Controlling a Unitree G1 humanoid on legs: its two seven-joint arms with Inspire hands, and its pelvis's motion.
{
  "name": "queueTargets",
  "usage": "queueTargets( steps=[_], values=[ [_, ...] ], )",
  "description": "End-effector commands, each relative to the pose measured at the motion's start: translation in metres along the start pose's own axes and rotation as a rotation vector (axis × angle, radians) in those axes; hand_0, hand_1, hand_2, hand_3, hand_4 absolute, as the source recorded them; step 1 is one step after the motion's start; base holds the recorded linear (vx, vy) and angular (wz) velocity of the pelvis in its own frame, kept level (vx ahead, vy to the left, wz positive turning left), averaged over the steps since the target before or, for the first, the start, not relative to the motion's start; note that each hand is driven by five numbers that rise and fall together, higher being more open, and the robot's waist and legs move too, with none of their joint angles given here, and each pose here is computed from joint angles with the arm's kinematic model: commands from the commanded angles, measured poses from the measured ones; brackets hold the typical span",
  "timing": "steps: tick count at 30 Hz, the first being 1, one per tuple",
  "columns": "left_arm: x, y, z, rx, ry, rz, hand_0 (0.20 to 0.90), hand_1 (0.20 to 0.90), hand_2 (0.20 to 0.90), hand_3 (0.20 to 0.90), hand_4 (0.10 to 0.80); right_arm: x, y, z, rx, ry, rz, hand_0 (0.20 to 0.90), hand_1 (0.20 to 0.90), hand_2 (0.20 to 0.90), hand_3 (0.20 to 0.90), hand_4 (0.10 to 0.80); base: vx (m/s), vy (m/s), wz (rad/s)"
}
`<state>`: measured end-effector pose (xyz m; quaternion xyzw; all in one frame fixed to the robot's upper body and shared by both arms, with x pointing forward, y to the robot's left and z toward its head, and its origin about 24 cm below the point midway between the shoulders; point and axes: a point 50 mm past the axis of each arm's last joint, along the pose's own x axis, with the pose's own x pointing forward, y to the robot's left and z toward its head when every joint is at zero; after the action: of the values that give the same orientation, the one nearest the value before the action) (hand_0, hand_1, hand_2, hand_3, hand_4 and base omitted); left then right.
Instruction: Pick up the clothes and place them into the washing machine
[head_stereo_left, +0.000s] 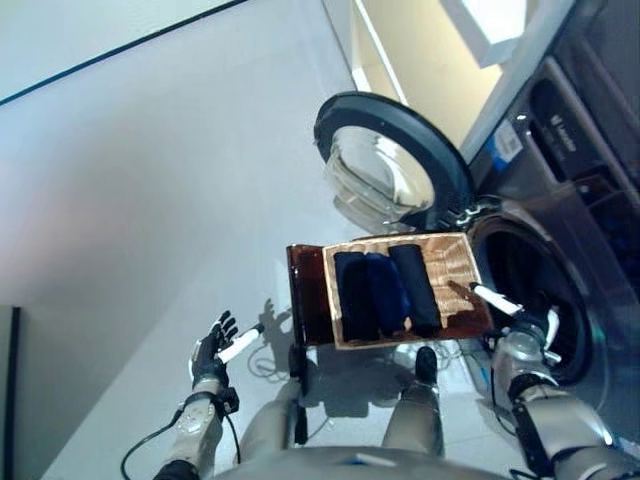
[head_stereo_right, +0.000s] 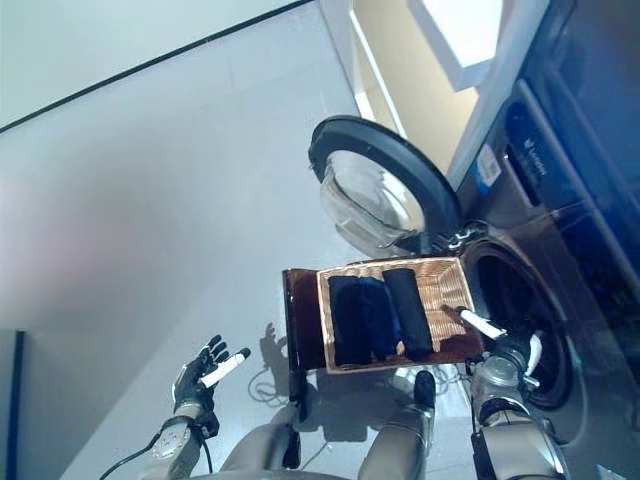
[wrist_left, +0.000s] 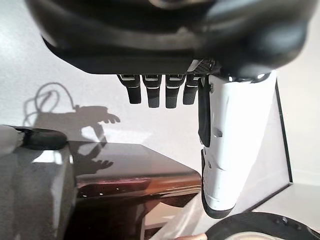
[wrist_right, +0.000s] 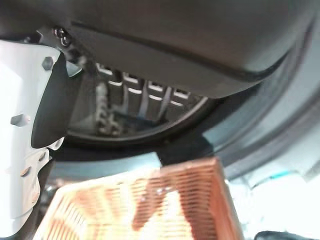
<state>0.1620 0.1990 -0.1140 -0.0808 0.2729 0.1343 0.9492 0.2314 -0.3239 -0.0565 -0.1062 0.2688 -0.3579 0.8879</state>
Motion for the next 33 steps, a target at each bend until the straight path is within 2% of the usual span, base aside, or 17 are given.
queueTargets(
  steps=[1, 5, 8, 14, 18, 22, 29, 33],
  values=[
    [0.015, 0.01, 0.033, 0.019, -0.144, 0.048, 0.9, 0.9, 0.9, 0.9, 0.8, -0.003, 0.019, 0.016, -0.11, -0.114, 0.096, 0.9, 0.9, 0.9, 0.9, 0.8, 0.037, -0.018, -0.01],
    [0.015, 0.007, 0.035, 0.015, -0.151, 0.042, 0.9, 0.9, 0.9, 0.9, 0.8, -0.009, 0.031, 0.01, -0.182, -0.118, 0.15, 0.9, 0.9, 0.9, 0.9, 0.8, 0.043, -0.029, -0.03],
    [0.016, 0.007, 0.036, 0.014, -0.158, 0.049, 0.9, 0.9, 0.9, 0.9, 0.8, -0.018, 0.055, 0.013, -0.264, -0.158, 0.22, 0.9, 0.9, 0.9, 0.9, 0.8, 0.004, -0.006, 0.03],
    [0.017, -0.002, 0.042, 0.016, -0.182, 0.021, 0.9, 0.9, 0.9, 0.9, 0.8, -0.017, 0.062, 0.017, -0.452, -0.181, 0.223, 0.9, 0.9, 0.9, 0.9, 0.8, 0.0, -0.005, 0.02],
    [0.013, -0.006, 0.057, 0.018, -0.258, -0.032, 0.9, 0.9, 0.9, 0.9, 0.8, -0.006, 0.053, 0.042, -0.414, -0.197, 0.123, 0.9, 0.9, 0.9, 0.9, 0.8, -0.06, 0.02, 0.08],
    [0.015, -0.002, 0.058, 0.031, -0.256, -0.017, 0.9, 0.9, 0.9, 0.9, 0.8, -0.003, 0.051, 0.057, -0.385, -0.234, 0.092, 0.9, 0.9, 0.9, 0.9, 0.8, -0.07, -0.003, 0.1],
    [0.018, 0.002, 0.061, 0.024, -0.26, 0.009, 0.9, 0.9, 0.9, 0.9, 0.8, -0.004, 0.055, 0.084, -0.322, -0.355, 0.103, 0.9, 0.9, 0.9, 0.9, 0.8, -0.06, -0.019, 0.07],
    [0.018, 0.001, 0.07, 0.011, -0.297, -0.001, 0.9, 0.9, 0.9, 0.9, 0.8, -0.006, 0.059, 0.093, -0.381, -0.408, 0.112, 0.9, 0.9, 0.9, 0.9, 0.8, -0.068, 0.0, 0.15]
  ],
)
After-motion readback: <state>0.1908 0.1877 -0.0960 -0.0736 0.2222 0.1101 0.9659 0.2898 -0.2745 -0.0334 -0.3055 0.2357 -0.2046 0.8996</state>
